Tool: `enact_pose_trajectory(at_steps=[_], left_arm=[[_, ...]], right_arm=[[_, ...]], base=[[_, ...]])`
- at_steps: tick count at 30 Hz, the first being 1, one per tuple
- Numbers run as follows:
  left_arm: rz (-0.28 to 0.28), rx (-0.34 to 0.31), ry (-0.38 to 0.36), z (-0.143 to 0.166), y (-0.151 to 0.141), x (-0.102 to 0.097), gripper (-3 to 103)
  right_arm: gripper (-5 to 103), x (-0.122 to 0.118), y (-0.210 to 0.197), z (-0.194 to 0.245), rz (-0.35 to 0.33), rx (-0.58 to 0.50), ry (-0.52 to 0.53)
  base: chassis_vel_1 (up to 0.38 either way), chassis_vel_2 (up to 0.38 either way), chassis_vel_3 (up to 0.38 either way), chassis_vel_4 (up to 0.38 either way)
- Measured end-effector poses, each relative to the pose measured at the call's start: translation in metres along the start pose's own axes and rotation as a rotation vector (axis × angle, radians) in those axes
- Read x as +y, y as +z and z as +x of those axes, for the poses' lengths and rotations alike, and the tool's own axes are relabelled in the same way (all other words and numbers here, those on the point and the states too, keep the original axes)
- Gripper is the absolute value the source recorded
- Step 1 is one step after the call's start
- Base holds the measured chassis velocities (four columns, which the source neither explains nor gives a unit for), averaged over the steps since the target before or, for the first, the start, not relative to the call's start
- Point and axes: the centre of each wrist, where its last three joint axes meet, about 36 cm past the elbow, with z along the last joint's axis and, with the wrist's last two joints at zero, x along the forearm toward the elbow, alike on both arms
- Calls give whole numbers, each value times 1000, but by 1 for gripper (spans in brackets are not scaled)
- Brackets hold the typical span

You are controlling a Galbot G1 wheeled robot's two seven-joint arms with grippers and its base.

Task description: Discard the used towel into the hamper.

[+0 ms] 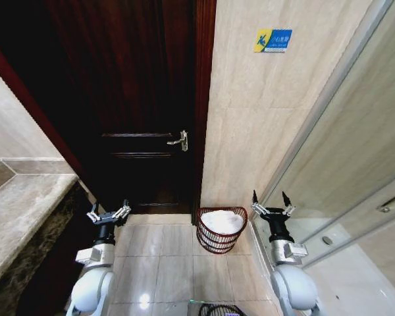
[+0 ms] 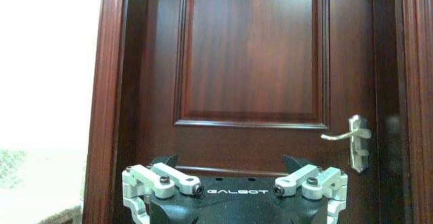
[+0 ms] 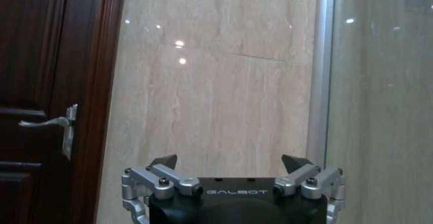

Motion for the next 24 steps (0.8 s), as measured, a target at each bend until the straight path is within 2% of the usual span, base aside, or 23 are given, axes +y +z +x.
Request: enact_pose_trajectory(at_steps=[7,24], left_arm=[[6,-9,-10,1,2,1,100],[11,25,-10,-4,10,1,100]], right_arm=[[100,-5,-1,1,5,7,4],[100,-2,-4,8,-4,41,-9]], base=[[0,0,0,0],[0,0,0,0]])
